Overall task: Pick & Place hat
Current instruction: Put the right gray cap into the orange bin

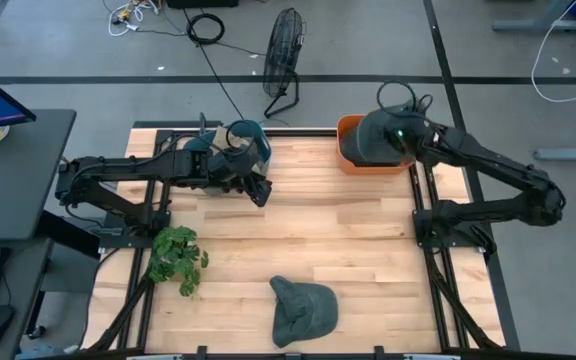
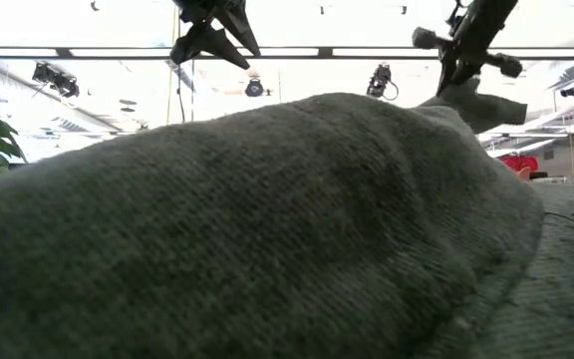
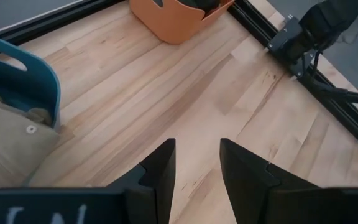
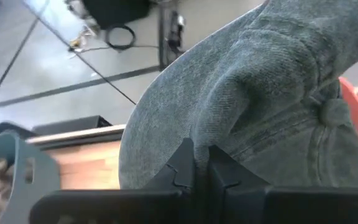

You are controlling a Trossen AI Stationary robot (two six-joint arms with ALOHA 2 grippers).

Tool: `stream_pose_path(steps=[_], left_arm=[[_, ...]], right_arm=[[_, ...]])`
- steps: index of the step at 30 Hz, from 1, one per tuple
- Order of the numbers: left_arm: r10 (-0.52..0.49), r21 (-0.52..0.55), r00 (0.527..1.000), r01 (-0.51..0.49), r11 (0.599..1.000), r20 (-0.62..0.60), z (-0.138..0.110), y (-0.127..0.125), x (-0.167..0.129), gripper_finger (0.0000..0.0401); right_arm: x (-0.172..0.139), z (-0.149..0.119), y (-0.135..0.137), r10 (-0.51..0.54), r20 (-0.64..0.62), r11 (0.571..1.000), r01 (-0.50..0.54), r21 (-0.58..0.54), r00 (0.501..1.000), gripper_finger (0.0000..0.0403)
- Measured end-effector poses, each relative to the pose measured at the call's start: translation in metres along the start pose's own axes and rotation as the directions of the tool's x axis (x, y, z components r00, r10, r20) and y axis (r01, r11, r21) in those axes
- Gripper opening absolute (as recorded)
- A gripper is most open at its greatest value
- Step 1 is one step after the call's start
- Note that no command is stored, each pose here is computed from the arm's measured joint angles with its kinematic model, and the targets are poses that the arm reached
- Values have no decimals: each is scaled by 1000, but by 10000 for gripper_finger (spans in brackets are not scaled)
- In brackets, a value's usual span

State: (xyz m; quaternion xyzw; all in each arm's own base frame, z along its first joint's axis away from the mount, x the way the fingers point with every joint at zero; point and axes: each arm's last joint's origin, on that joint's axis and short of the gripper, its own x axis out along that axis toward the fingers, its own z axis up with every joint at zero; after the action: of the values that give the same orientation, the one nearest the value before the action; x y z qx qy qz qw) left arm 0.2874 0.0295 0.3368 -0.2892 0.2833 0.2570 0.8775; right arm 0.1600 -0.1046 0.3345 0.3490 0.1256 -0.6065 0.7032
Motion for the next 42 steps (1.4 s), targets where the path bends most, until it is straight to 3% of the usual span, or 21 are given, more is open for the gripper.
stream_pose_path(steps=[7,12,17,27,34,42], left_arm=[[0,-31,1000,0,1000,-1,0,0,0,131],[1,-27,1000,-1,1000,-1,0,0,0,131],[1,-27,1000,-1,1000,-1,0,0,0,131],[0,-30,1000,0,1000,-2,0,0,0,131],[0,-51,1000,0,999,-3,-1,0,0,131],[-2,-50,1000,2,999,-3,-1,-1,0,131]], right_arm=[[51,10,-1,-118,-76,991,123,60,990,11],[89,14,3,-96,-149,991,108,74,984,11],[121,3,-2,-197,-240,976,212,42,951,11],[167,-14,-8,-314,-308,940,339,29,898,14],[175,-19,-8,-326,-326,945,317,-81,888,48],[176,-17,-4,-269,-333,962,234,-142,904,101]])
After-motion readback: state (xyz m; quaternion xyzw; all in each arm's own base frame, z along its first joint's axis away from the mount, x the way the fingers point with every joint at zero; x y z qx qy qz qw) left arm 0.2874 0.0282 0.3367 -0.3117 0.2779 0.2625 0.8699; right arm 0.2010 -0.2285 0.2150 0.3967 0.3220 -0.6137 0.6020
